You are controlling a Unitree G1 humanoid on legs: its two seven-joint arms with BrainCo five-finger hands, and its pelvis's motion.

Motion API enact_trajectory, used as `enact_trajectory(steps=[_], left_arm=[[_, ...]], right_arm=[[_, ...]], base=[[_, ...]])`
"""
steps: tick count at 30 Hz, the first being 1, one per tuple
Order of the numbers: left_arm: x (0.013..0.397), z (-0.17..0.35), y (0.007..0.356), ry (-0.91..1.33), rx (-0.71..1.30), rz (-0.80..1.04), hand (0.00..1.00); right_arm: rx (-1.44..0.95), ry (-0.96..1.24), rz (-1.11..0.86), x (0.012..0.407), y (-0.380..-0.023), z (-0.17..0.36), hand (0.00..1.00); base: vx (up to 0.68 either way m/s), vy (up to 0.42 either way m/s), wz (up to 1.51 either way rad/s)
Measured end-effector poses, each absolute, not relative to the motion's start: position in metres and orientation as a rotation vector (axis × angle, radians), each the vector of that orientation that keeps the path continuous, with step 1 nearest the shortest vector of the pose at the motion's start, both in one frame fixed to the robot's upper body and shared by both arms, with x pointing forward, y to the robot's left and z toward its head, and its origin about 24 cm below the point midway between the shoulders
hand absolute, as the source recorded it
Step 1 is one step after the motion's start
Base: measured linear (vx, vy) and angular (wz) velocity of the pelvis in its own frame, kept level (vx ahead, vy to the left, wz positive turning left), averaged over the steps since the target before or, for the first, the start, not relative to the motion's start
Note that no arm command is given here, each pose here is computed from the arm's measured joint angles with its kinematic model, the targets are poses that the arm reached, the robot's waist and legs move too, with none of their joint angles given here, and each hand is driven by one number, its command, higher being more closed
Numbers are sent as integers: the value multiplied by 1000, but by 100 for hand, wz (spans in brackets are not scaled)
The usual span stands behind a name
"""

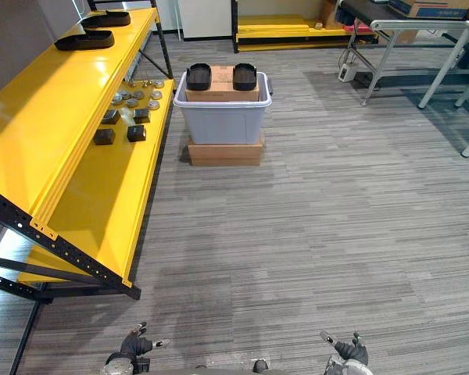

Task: Walk over and take plastic housings, then place them on the shelf

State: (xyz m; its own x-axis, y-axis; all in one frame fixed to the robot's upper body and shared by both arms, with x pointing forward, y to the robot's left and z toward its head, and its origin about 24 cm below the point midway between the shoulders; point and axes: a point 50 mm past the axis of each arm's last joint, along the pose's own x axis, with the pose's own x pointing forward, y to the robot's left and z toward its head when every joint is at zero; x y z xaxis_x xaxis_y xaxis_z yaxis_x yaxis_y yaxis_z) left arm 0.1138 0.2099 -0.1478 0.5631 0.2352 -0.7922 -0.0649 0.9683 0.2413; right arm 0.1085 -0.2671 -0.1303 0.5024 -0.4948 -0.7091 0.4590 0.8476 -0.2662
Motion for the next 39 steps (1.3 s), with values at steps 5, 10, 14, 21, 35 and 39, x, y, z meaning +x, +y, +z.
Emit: enact_trajectory(steps=[5, 10, 14, 21, 35, 39], left_arm=[[115, -146, 211, 939, 193, 182, 0], [111, -146, 212, 941, 193, 188, 0], [114, -144, 212, 925, 189, 192, 0], [124, -138, 213, 873, 192, 206, 0], [151, -121, 212, 745, 138, 230, 0], [158, -117, 219, 725, 123, 264, 0]], right_arm=[[-115, 868, -518, 112, -265, -129, 0], [-159, 875, -477, 113, -263, -129, 0], [-188, 875, -459, 114, -265, -128, 0], [-193, 833, -444, 125, -262, -123, 0], [-115, 778, -526, 142, -266, -115, 0], [-116, 744, -520, 156, -268, -108, 0]], base=[[-57, 4, 8], [-32, 3, 7], [2, 2, 2], [30, 11, 0], [60, 78, -14], [378, 42, 3]])
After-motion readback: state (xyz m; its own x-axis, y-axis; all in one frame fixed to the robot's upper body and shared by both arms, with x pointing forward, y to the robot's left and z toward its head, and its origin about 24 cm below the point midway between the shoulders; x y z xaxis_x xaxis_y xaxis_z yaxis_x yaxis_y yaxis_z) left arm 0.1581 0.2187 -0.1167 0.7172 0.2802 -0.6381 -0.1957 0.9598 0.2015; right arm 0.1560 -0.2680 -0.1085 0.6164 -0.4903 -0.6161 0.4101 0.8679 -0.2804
